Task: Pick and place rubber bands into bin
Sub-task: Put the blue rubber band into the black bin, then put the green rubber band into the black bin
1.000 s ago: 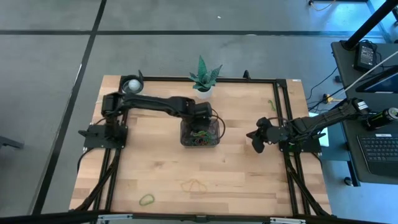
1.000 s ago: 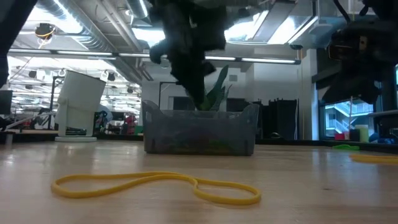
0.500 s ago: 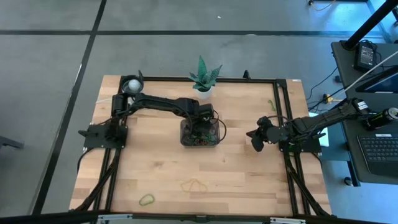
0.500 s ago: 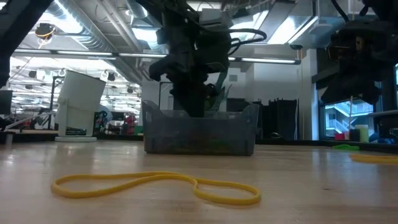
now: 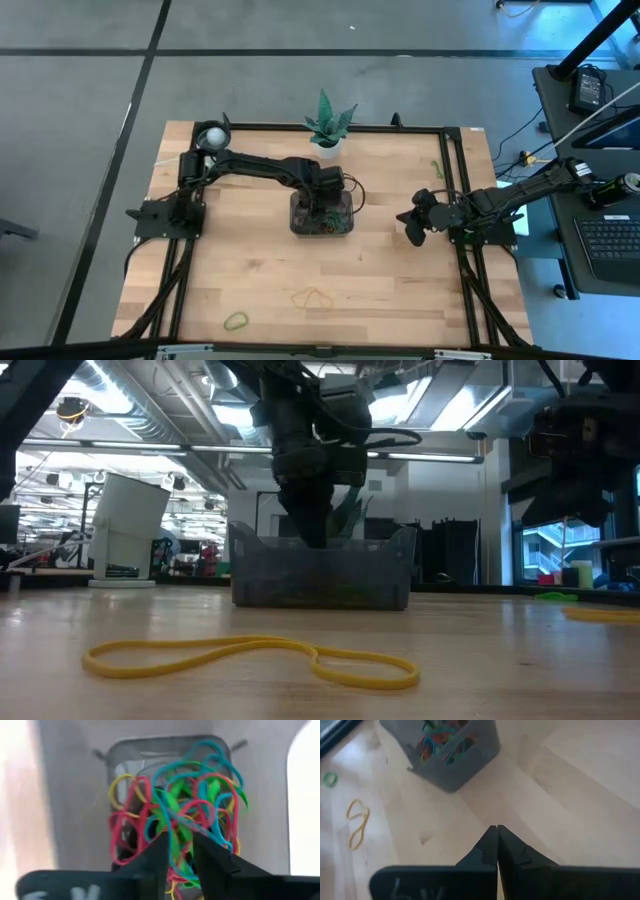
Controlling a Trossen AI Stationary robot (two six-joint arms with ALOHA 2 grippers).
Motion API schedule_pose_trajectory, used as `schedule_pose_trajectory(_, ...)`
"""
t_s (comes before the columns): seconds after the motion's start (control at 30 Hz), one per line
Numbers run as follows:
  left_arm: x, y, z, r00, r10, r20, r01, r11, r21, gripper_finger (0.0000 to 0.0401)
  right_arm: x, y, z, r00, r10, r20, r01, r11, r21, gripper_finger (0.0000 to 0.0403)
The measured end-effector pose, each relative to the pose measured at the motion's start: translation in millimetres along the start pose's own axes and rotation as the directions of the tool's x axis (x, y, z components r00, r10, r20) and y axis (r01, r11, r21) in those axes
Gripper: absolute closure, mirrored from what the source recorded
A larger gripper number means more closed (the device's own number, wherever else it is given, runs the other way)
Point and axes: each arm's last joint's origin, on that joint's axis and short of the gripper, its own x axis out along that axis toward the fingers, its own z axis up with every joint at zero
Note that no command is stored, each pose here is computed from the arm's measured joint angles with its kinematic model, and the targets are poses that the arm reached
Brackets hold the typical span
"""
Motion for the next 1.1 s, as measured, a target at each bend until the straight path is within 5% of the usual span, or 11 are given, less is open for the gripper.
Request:
schedule_pose_trajectory(0.27,-46.2,-7.9,1.9,0.986,0.137,0.096,-0.108,0.958,-0.264,0.0277,-0.1,-0.3,-1.9,0.999,0.017,-0.044,-0.022,0.994,-0.105,0.0402)
schedule_pose_trajectory(0.57,-106.8,-50.8,-5.8,0.942,0.259,0.214,-0.158,0.904,-0.398,0.0287,-0.1,-0.9,-2.7,0.998,0.015,-0.057,-0.026,0.981,-0.19,0.0402)
schedule_pose_trajectory(0.73,-125.9,-94.6,-34.6,0.962,0.262,0.076,-0.204,0.877,-0.434,0.0308,-0.2,-2.2,-4.6,0.996,0.014,-0.09,-0.034,0.973,-0.229,0.0402)
schedule_pose_trajectory(0.93,-131.6,-151.3,-77.6,0.944,0.268,-0.192,-0.329,0.75,-0.574,0.0337,-0.3,-3.2,-5.4,0.995,0.002,-0.097,-0.025,0.971,-0.237,0.0402)
schedule_pose_trajectory(1.1,-116.7,-200.3,-104.0,0.939,0.267,-0.217,-0.343,0.69,-0.637,0.0342,-0.3,-3.2,-5.3,0.995,0.003,-0.096,-0.026,0.971,-0.236,0.0402)
